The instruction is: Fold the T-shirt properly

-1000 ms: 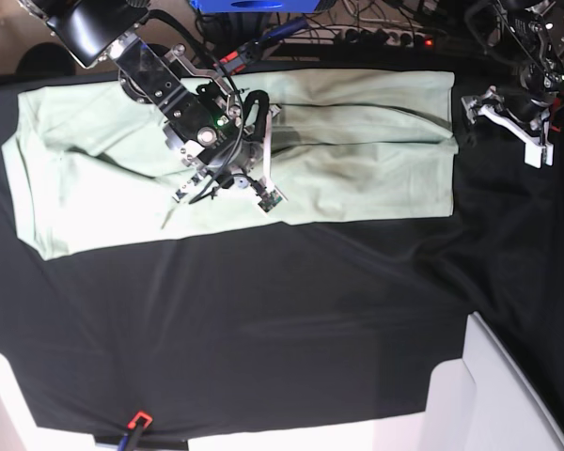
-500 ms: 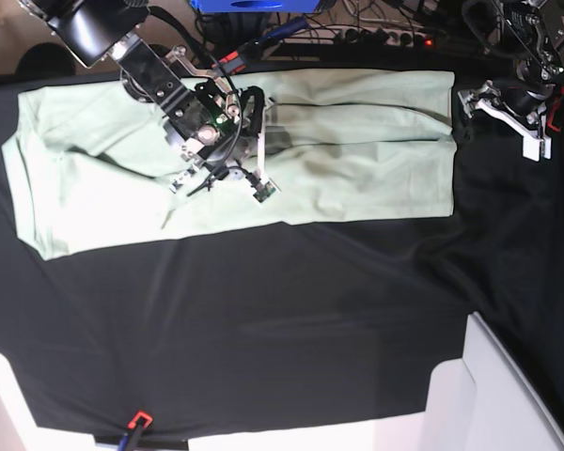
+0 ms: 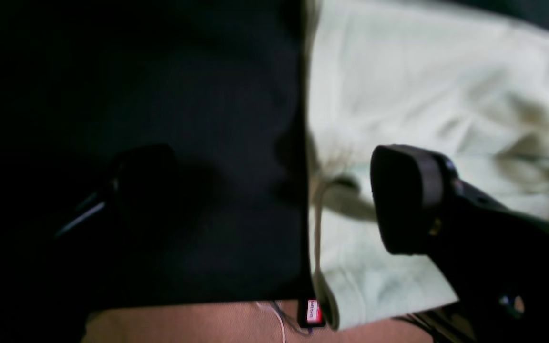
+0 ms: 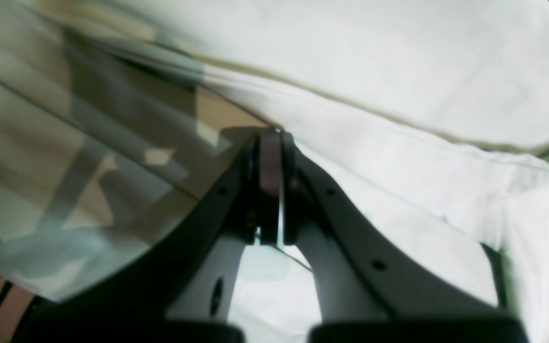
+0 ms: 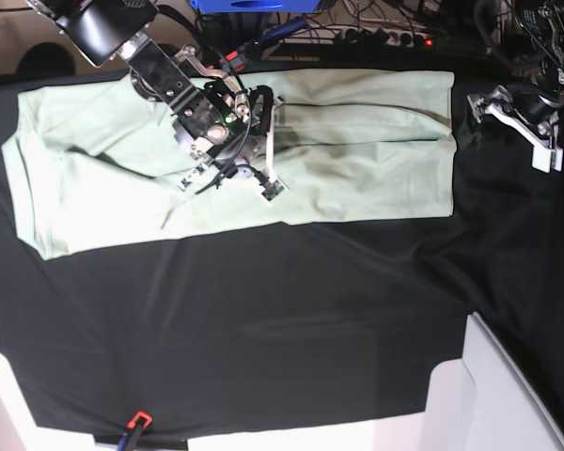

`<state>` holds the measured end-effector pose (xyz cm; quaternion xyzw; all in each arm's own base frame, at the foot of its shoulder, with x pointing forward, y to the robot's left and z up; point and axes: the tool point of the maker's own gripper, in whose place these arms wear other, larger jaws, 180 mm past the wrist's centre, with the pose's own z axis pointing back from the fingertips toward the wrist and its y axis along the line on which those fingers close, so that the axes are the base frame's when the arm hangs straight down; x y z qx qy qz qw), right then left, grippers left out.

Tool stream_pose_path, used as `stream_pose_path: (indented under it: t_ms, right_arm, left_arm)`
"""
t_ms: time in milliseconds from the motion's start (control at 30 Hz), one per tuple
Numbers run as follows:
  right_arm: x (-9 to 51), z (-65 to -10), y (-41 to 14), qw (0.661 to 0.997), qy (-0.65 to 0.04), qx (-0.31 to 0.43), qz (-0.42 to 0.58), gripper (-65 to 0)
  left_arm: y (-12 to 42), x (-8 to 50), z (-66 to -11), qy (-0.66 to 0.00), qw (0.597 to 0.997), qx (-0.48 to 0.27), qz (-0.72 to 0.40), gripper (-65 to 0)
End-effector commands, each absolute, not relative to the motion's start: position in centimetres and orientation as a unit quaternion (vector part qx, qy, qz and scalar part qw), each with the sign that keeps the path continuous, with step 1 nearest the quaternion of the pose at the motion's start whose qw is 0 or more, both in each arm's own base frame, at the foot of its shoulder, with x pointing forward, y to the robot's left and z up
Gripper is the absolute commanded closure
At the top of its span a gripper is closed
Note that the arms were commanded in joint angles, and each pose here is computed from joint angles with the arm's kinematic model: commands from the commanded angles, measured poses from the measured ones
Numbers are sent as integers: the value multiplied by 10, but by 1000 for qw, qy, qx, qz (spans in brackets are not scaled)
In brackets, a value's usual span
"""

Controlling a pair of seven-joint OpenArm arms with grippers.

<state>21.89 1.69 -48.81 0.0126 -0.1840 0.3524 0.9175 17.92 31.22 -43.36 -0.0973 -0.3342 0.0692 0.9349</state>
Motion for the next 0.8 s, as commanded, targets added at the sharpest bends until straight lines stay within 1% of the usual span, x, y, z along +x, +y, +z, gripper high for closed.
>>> stream_pose_path:
  t_ms: [0, 100, 333, 467, 700, 767]
  right_arm:
    - [231, -478, 21, 914, -205, 15, 350, 0]
    - [231, -478, 22, 914, -205, 15, 350, 0]
    - [230, -478, 22, 913, -205, 16, 351, 0]
    - [225, -480, 23, 915, -201, 19, 349, 0]
    - [229, -459, 34, 909, -231, 35, 345, 0]
    - [230, -458, 34, 909, -232, 35, 345, 0]
  left_arm:
    - [317, 191, -421, -361, 925, -98, 64, -632]
    - [315, 191, -424, -360, 925, -103, 70, -632]
    - [279, 198, -454, -327, 930, -153, 63, -632]
    - [264, 204, -466, -321, 929, -174, 63, -632]
    - [230, 201, -484, -302, 929, -210, 43, -630]
    - [218, 199, -487, -294, 930, -220, 32, -591]
